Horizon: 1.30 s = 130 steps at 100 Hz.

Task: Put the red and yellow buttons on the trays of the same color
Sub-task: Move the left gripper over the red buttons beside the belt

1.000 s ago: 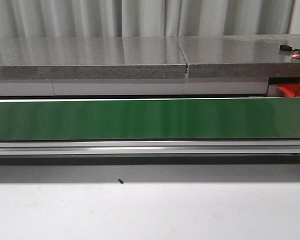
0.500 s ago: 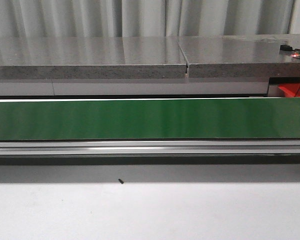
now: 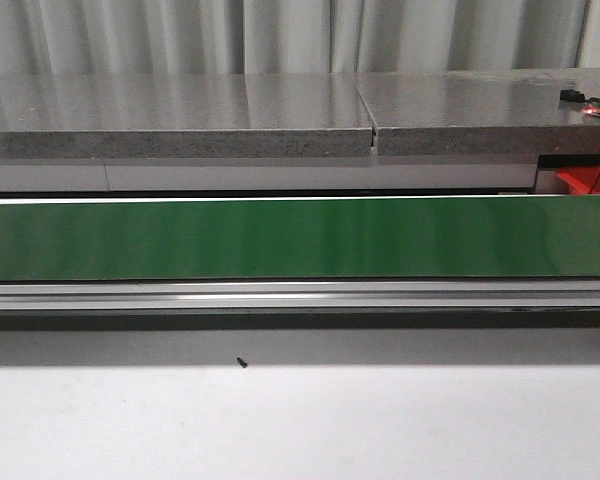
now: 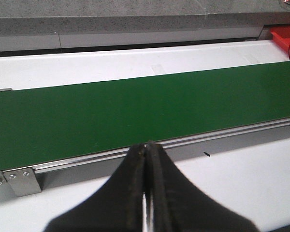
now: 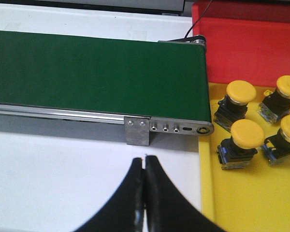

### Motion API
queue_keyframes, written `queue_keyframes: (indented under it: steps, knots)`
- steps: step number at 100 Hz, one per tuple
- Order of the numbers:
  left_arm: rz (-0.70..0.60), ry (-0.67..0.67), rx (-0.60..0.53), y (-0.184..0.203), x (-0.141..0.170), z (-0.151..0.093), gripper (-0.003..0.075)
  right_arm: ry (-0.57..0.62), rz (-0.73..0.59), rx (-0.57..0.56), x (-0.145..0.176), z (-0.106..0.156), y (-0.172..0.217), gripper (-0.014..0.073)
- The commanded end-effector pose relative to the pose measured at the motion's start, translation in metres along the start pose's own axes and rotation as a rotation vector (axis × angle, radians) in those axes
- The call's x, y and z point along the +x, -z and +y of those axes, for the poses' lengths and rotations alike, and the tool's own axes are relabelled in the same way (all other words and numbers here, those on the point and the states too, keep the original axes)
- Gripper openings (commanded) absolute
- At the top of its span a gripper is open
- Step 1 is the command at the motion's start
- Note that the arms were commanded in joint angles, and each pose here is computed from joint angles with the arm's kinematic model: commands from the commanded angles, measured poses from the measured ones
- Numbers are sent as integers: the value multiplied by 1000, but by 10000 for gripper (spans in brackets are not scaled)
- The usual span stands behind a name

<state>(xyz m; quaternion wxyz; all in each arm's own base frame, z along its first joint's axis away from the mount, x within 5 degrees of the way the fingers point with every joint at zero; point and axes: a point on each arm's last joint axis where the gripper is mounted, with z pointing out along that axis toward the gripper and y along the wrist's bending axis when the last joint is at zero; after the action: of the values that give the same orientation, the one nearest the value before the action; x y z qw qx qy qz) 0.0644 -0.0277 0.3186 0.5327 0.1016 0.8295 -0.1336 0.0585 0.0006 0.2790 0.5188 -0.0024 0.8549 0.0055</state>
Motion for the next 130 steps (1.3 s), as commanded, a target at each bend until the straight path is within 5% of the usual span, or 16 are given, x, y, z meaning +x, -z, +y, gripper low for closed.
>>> queue_keyframes:
  steps: [1, 20, 75, 85, 107, 130]
  knots:
    - [-91, 19, 12, 4, -14, -2, -19, 13, -91, 1, -13, 0, 4, -66]
    - [-82, -1, -2, 4, -13, -1, -19, 13, -91, 1, -13, 0, 4, -66]
    - [-13, 205, -372, -25, -19, 43, -2, 13, -91, 1, -13, 0, 4, -66]
    - [4, 241, -433, -32, -19, 54, 95, 13, -91, 1, -13, 0, 4, -66]
    - [81, 294, -521, -43, -16, 74, 517, 13, -91, 1, -13, 0, 4, -66]
    - [198, 306, -601, -56, -32, 98, 555, 13, -91, 1, -13, 0, 4, -66]
